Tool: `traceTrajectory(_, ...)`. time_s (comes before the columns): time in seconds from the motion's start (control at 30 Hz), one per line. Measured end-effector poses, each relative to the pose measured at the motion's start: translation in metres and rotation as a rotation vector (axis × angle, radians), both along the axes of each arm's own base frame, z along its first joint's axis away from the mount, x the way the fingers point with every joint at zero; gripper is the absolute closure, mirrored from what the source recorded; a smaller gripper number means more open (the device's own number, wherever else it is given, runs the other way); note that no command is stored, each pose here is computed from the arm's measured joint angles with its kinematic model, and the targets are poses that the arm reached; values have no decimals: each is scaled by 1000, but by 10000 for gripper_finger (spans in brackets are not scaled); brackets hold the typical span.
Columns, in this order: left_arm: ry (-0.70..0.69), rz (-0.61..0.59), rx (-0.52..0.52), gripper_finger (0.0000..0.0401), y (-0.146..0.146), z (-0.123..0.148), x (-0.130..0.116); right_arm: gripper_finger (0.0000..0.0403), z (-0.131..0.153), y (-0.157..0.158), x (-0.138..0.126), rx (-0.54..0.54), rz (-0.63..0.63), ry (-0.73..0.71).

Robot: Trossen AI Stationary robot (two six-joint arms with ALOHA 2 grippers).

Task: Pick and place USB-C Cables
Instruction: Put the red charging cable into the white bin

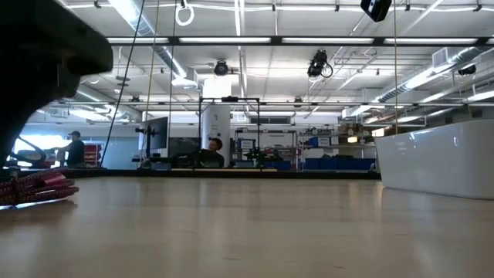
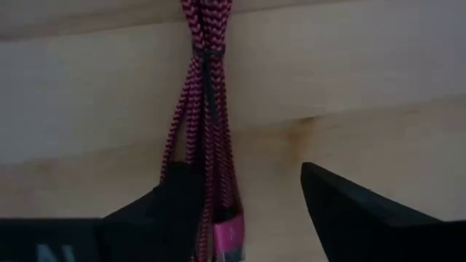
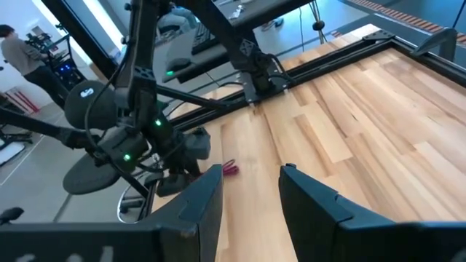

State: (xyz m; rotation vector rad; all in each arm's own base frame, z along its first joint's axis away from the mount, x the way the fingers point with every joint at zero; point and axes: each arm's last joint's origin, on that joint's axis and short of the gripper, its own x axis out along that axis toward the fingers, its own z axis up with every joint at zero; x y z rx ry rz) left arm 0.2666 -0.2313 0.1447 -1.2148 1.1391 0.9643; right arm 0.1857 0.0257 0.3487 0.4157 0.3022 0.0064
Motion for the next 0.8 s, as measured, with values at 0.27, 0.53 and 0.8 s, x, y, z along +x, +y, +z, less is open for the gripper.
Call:
traceTrajectory(0.27, 51, -69, 19, 282, 8, -6, 5, 262, -1, 5, -1, 6, 23, 16)
traceTrajectory(0.53, -37, -148, 78, 381, 11, 23, 6, 262, -31, 15, -1, 52, 83, 117)
traceTrajectory(0.8, -477, -292, 338, 384, 10, 117, 34, 252, -80, 21, 8, 280, 135, 171)
